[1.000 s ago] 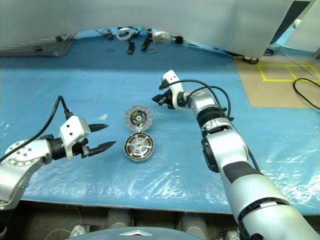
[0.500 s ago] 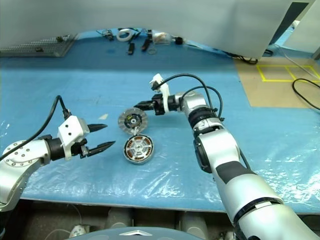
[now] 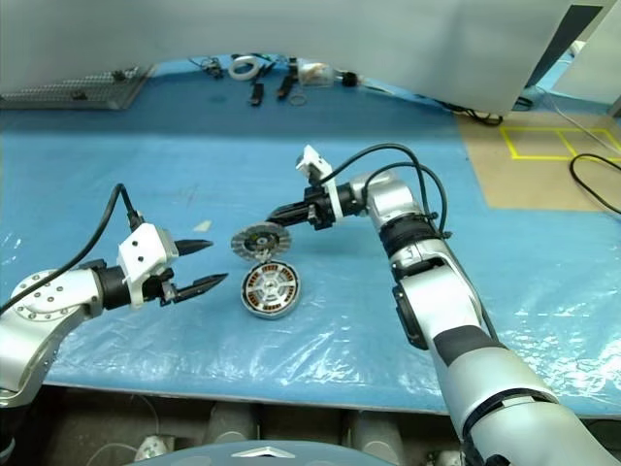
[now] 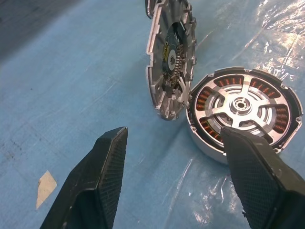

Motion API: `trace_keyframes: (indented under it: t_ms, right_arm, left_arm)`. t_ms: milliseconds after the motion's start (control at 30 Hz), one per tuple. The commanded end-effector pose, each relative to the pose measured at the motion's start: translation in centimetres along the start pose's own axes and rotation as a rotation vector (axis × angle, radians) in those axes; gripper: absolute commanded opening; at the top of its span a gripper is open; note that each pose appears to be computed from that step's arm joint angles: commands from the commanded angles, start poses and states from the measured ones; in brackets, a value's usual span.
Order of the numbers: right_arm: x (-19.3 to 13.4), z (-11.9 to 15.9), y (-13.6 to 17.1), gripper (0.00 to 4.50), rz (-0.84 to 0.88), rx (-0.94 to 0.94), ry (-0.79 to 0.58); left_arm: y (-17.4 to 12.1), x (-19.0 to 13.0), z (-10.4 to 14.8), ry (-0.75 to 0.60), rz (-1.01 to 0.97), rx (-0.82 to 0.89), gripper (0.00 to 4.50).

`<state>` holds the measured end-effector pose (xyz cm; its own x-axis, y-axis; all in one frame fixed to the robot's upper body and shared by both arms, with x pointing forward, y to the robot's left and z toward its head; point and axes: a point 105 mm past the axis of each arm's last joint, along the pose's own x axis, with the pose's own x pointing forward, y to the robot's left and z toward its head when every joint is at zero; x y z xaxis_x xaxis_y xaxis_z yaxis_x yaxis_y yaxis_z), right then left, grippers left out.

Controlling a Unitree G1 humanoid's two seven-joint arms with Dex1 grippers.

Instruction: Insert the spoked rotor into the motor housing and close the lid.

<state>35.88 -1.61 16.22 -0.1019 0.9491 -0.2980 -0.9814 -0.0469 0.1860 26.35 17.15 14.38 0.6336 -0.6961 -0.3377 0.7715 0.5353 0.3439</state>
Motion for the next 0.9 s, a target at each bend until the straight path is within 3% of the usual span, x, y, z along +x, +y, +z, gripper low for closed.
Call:
trace_keyframes:
  t_ms: [33, 333, 433, 567, 667, 900]
  right_arm:
    - [0.1, 0.9, 2.3, 0.03, 0.099, -0.089, 0.018]
    - [1.2, -0.6, 6.3, 0.03, 0.214, -0.177, 0.109]
    - [1.4, -1.7, 6.2, 0.03, 0.208, -0.177, 0.149]
    - [1.3, -6.3, 5.2, 0.03, 0.169, -0.235, 0.326]
    - [1.4, -8.4, 4.5, 0.03, 0.127, -0.169, 0.35]
    - [0.7, -10.1, 4.4, 0.03, 0.102, -0.14, 0.37]
  left_arm:
    - [0.3, -0.1, 0.7, -0.023, 0.011, 0.032, 3.29]
    - [0.4, -0.8, 2.0, -0.094, -0.001, -0.017, 3.29]
    - [0.8, -1.3, 1.6, -0.065, 0.003, -0.002, 3.29]
    - [1.6, -1.7, 1.4, -0.042, 0.016, 0.016, 3.29]
    - [1.7, -1.7, 1.5, -0.036, 0.017, 0.025, 3.29]
    - [1.3, -1.7, 1.4, -0.029, 0.009, 0.02, 3.29]
